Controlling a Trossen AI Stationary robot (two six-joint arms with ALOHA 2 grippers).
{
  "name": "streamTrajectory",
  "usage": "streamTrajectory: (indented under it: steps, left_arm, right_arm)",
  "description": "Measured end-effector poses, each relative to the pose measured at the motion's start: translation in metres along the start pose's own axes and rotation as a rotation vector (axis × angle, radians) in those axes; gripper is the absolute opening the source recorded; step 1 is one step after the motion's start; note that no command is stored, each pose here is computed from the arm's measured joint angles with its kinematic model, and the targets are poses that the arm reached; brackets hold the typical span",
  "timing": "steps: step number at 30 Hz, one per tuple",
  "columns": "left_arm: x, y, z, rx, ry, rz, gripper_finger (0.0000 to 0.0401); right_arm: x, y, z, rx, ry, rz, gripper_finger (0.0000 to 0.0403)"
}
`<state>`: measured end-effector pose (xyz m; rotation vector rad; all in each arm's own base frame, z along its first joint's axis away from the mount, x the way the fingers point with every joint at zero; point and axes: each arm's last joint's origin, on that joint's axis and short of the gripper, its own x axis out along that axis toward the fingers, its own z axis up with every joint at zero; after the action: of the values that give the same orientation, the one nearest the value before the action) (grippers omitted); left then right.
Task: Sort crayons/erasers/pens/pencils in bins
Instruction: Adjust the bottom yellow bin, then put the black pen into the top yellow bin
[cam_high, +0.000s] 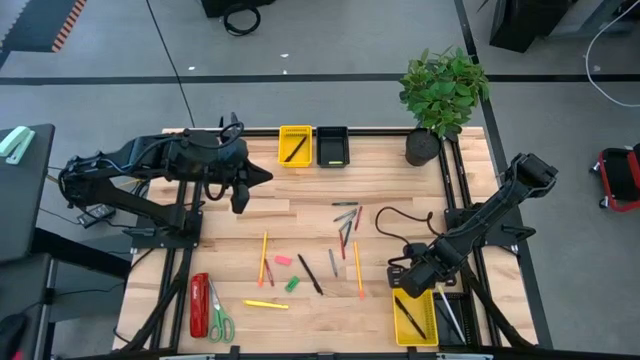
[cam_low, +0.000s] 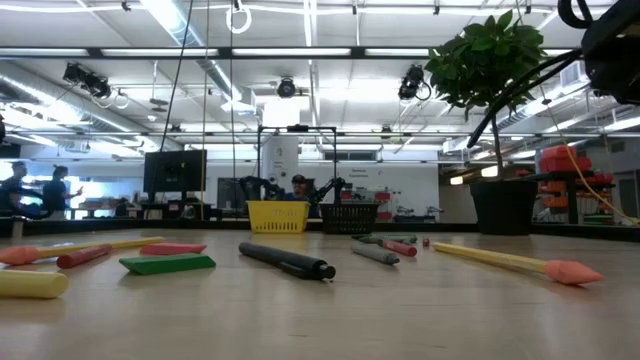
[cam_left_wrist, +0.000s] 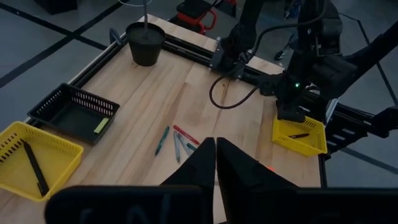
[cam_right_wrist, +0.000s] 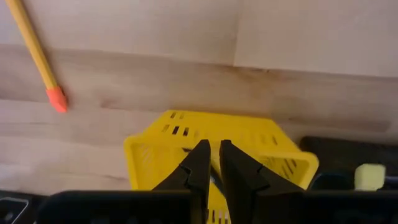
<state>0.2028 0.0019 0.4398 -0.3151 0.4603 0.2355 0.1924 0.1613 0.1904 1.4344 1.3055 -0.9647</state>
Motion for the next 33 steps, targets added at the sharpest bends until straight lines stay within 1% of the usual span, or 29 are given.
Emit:
streamTrajectory:
  steps: [5, 9, 13, 14, 17, 19, 21, 23, 25, 26, 27, 29, 33]
  left_arm:
    - [0.0, 0.001, -0.001, 0.018, 0.008, 0.006, 0.002]
    - [0.0, 0.004, -0.003, -0.006, 0.028, 0.057, 0.0016]
    - [-0.001, 0.006, -0.01, 0.014, 0.104, 0.074, 0.0036]
    - [-0.001, 0.006, -0.012, 0.039, 0.129, 0.06, 0.0044]
    - [0.003, 0.005, -0.017, 0.172, 0.209, 0.002, 0.0067]
    - [0.007, 0.006, -0.023, 0.215, 0.284, 0.006, 0.0078]
    - [0.011, 0.009, -0.027, 0.183, 0.349, 0.039, 0.0086]
    - [0.02, 0.013, -0.032, 0.103, 0.42, 0.093, 0.009]
    - [0.031, 0.013, -0.034, 0.022, 0.46, 0.136, 0.0092]
    - [0.037, 0.013, -0.035, 0.011, 0.48, 0.144, 0.0093]
    - [0.041, 0.011, -0.036, 0.021, 0.5, 0.133, 0.0095]
    - [0.051, 0.007, -0.04, 0.099, 0.549, 0.084, 0.0096]
    - [0.069, -0.002, -0.047, 0.294, 0.619, 0.01, 0.0098]
  right_arm:
    - [0.0, 0.001, 0.0, 0.0, -0.003, 0.012, 0.0041]
    - [-0.004, 0.005, -0.002, -0.005, -0.035, 0.054, 0.0042]
    - [-0.012, 0.011, -0.004, -0.017, -0.091, 0.117, 0.0042]
    - [-0.014, 0.013, -0.004, -0.02, -0.102, 0.135, 0.0042]
    - [-0.02, 0.018, -0.006, -0.061, -0.121, 0.174, 0.0042]
    - [-0.023, 0.021, -0.007, -0.099, -0.139, 0.196, 0.0042]
    - [-0.025, 0.024, -0.005, -0.13, -0.183, 0.23, 0.0042]
    - [-0.028, 0.028, -0.003, -0.127, -0.247, 0.277, 0.0042]
    - [-0.031, 0.031, 0.0, -0.112, -0.311, 0.326, 0.0042]
    - [-0.034, 0.033, 0.001, -0.113, -0.343, 0.353, 0.0042]
    - [-0.037, 0.036, 0.001, -0.12, -0.372, 0.384, 0.0042]
    - [-0.045, 0.041, -0.001, -0.166, -0.429, 0.432, 0.0042]
    - [-0.065, 0.053, -0.007, -0.362, -0.539, 0.479, 0.0042]
